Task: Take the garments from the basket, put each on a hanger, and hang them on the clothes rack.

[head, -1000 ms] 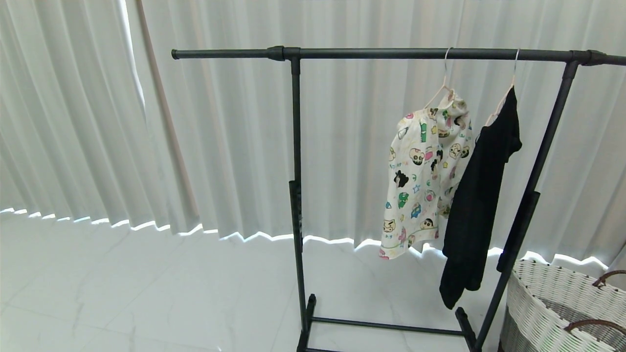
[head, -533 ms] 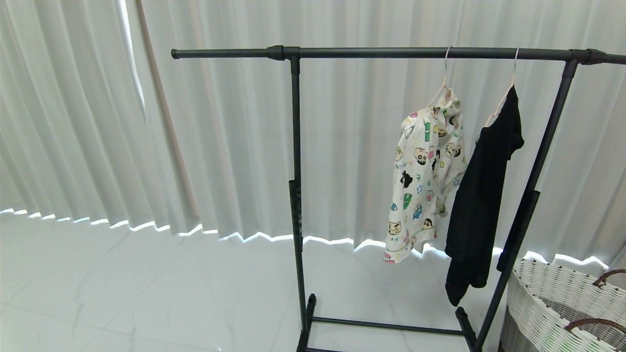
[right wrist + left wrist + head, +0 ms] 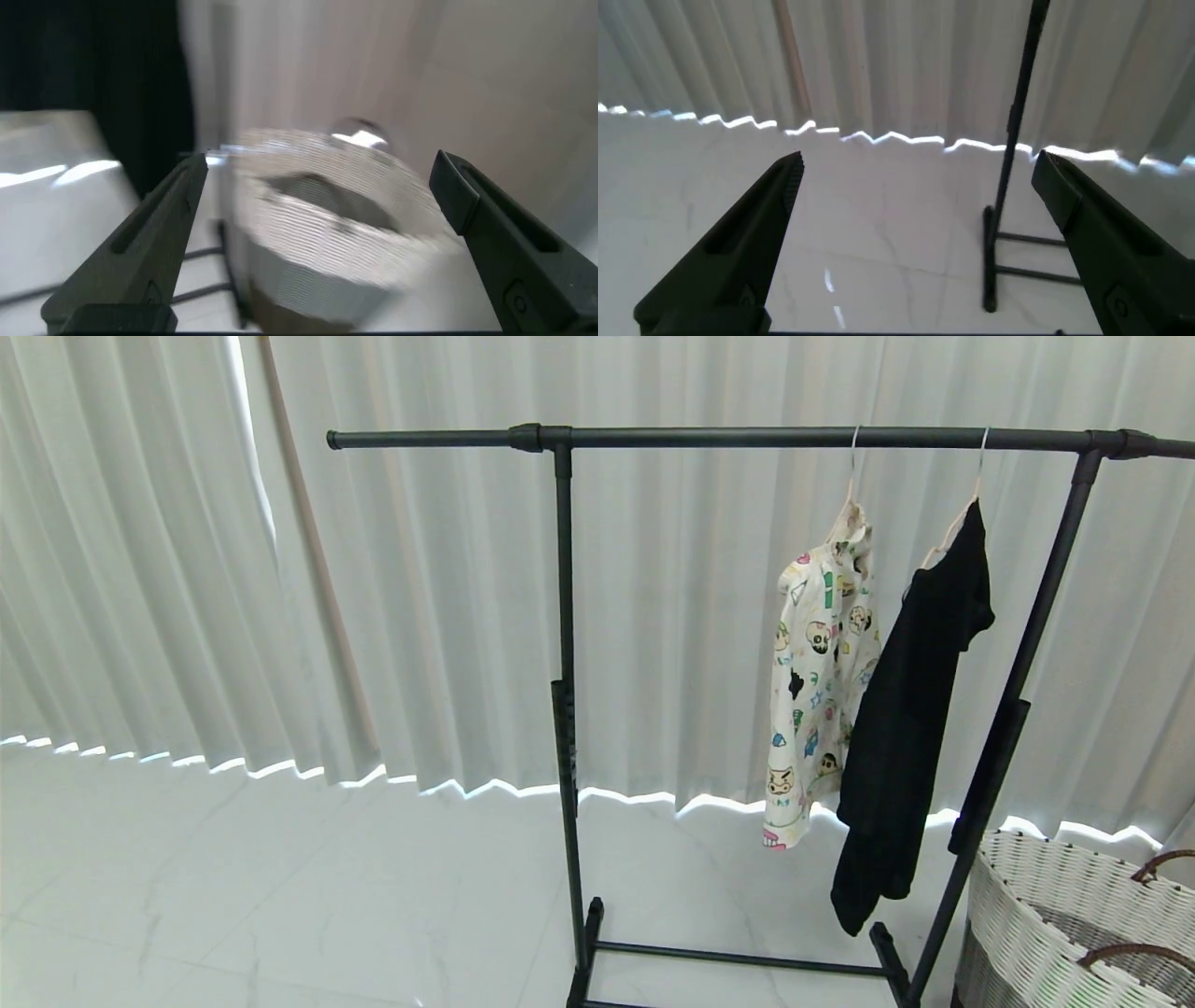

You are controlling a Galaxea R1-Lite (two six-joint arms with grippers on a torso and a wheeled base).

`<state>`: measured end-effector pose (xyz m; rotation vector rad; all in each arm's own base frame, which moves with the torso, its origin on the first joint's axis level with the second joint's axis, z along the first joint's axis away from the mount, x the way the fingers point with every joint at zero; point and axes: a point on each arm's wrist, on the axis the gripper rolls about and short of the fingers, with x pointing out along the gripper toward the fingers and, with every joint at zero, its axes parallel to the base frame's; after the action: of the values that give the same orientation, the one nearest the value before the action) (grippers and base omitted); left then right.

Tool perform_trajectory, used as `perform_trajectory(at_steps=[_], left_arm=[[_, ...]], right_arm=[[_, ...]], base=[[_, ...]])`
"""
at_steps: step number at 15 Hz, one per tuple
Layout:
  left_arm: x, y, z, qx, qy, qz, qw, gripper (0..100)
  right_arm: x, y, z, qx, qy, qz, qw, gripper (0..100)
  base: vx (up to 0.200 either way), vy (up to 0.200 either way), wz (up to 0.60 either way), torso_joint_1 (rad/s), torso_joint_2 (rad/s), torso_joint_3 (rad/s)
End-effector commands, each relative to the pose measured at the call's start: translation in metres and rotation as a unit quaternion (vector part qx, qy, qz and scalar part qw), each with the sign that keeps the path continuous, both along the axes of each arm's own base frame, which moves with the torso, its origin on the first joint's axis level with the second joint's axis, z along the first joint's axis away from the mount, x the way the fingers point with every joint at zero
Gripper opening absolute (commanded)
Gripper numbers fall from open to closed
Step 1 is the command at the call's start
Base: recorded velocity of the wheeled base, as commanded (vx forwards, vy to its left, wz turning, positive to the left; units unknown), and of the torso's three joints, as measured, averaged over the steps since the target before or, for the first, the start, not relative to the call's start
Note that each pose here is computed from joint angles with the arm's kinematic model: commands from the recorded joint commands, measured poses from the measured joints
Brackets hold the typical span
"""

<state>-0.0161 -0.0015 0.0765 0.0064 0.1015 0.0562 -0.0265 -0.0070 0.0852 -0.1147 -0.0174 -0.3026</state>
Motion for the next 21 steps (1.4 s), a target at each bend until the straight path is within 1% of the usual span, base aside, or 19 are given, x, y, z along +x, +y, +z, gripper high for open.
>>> perform_trajectory(at_steps=[1, 2, 4, 5, 6, 7, 10, 11, 14, 15, 17, 19, 20, 21], left_arm=[[-0.0021, 0.0014, -0.0004, -0.004, -0.012, -0.036, 0.9993, 100], [-0.0041, 0.0017, -0.0009, -0.003, -0.026, -0.044, 0.9987, 100], [-0.0069, 0.0015, -0.0016, -0.007, -0.045, -0.037, 0.9983, 100], [-0.0069, 0.0015, -0.0016, -0.008, -0.045, -0.037, 0.9983, 100], [-0.0069, 0.0015, -0.0016, -0.004, -0.045, -0.037, 0.9983, 100], [-0.0069, 0.0015, -0.0016, -0.003, -0.045, -0.037, 0.9983, 100], [-0.0069, 0.0015, -0.0016, -0.004, -0.045, -0.037, 0.9983, 100], [-0.0069, 0.0015, -0.0016, -0.004, -0.045, -0.037, 0.9983, 100], [-0.0069, 0.0015, -0.0016, -0.004, -0.045, -0.037, 0.9983, 100], [-0.0069, 0.0015, -0.0016, -0.004, -0.045, -0.037, 0.9983, 100], [-0.0069, 0.0015, -0.0016, -0.004, -0.045, -0.037, 0.9983, 100], [-0.0069, 0.0015, -0.0016, -0.004, -0.045, -0.037, 0.9983, 100], [-0.0069, 0.0015, -0.0016, -0.004, -0.045, -0.037, 0.9983, 100], [-0.0069, 0.0015, -0.0016, -0.004, -0.045, -0.037, 0.9983, 100]], right_arm=[[0.0030, 0.0026, -0.0043, 0.000, -0.006, 0.061, 0.9981, 100], [0.0031, 0.0026, -0.0048, 0.015, -0.009, 0.061, 0.9980, 100], [0.0032, 0.0025, -0.0052, 0.071, -0.022, 0.060, 0.9954, 100], [0.0032, 0.0026, -0.0050, 0.071, -0.023, 0.062, 0.9953, 100], [0.0033, 0.0029, -0.0052, 0.056, -0.018, 0.068, 0.9959, 100], [0.0033, 0.0032, -0.0052, 0.055, -0.018, 0.074, 0.9956, 100], [0.0033, 0.0031, -0.0057, 0.075, -0.020, 0.073, 0.9943, 100], [0.0033, 0.0031, -0.0057, 0.075, -0.020, 0.073, 0.9943, 100], [0.0033, 0.0032, -0.0053, 0.057, -0.017, 0.075, 0.9954, 100], [0.0033, 0.0032, -0.0053, 0.058, -0.018, 0.075, 0.9953, 100], [0.0033, 0.0029, -0.0057, 0.074, -0.020, 0.068, 0.9947, 100], [0.0033, 0.0029, -0.0057, 0.121, -0.032, 0.070, 0.9897, 100], [0.0033, 0.0028, -0.0055, 0.133, -0.035, 0.068, 0.9882, 100], [0.0033, 0.0029, -0.0055, 0.131, -0.035, 0.070, 0.9884, 100]], base=[[0.000, 0.000, 0.00, 0.000, 0.00, 0.000], [0.000, 0.000, 0.00, 0.000, 0.00, 0.000], [0.000, 0.000, 0.00, 0.000, 0.00, 0.000], [0.000, 0.000, 0.00, 0.000, 0.00, 0.000], [0.000, 0.000, 0.00, 0.000, 0.00, 0.000], [0.000, 0.000, 0.00, 0.000, 0.00, 0.000], [0.000, 0.000, 0.00, 0.000, 0.00, 0.000], [0.000, 0.000, 0.00, 0.000, 0.00, 0.000], [0.000, 0.000, 0.00, 0.000, 0.00, 0.000], [0.000, 0.000, 0.00, 0.000, 0.00, 0.000], [0.000, 0.000, 0.00, 0.000, 0.00, 0.000], [0.000, 0.000, 0.00, 0.000, 0.00, 0.000], [0.000, 0.000, 0.00, 0.000, 0.00, 0.000], [0.000, 0.000, 0.00, 0.000, 0.00, 0.000]])
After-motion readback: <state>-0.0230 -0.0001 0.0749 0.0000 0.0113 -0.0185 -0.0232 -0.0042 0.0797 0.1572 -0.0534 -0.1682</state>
